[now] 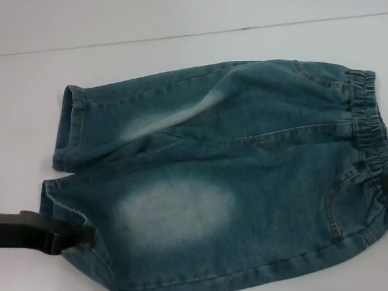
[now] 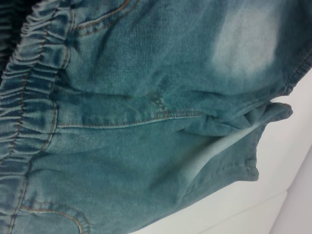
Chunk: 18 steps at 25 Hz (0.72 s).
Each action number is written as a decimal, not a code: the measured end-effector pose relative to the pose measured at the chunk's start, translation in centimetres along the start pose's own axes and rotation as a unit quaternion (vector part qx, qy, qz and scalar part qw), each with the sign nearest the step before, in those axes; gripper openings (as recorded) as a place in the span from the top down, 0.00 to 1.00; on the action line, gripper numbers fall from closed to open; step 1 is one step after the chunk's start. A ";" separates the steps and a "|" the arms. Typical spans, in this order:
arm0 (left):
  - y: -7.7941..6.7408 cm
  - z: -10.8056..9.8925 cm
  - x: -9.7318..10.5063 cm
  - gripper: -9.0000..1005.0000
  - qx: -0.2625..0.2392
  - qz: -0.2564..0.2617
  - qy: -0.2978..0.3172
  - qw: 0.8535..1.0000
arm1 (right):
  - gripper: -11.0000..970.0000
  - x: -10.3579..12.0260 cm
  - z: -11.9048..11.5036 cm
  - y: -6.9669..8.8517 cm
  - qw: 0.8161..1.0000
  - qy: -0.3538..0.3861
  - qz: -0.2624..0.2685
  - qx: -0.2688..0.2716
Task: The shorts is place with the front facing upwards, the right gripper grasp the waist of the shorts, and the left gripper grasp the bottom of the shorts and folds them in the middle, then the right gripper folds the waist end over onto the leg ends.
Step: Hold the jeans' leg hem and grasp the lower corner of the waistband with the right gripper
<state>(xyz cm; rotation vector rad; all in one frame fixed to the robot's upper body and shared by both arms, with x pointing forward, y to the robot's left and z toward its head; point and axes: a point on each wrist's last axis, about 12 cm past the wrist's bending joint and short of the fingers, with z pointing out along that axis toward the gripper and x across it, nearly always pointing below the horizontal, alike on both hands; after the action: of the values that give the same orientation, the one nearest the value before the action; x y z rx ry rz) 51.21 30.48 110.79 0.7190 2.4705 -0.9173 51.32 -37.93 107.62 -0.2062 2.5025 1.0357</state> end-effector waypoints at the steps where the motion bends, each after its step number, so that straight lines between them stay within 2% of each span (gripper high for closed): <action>1: 0.0 0.0 0.0 0.87 0.001 0.001 -0.002 1.000 | 0.35 0.0 0.0 0.0 1.000 0.000 -0.002 0.001; 12: 0.0 -0.1 -0.2 0.86 0.000 0.003 -0.007 1.000 | 0.88 -0.4 0.1 0.2 1.000 -0.012 -0.006 -0.008; 18: 0.1 -0.3 -0.1 0.85 -0.001 0.003 -0.016 1.000 | 0.94 -0.3 0.1 0.3 0.999 -0.030 -0.007 -0.018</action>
<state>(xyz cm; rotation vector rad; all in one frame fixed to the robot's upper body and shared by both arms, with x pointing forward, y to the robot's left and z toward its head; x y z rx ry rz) 51.29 30.71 110.97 0.7063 2.4404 -0.9159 51.49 -37.68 107.91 -0.2000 2.4263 1.0652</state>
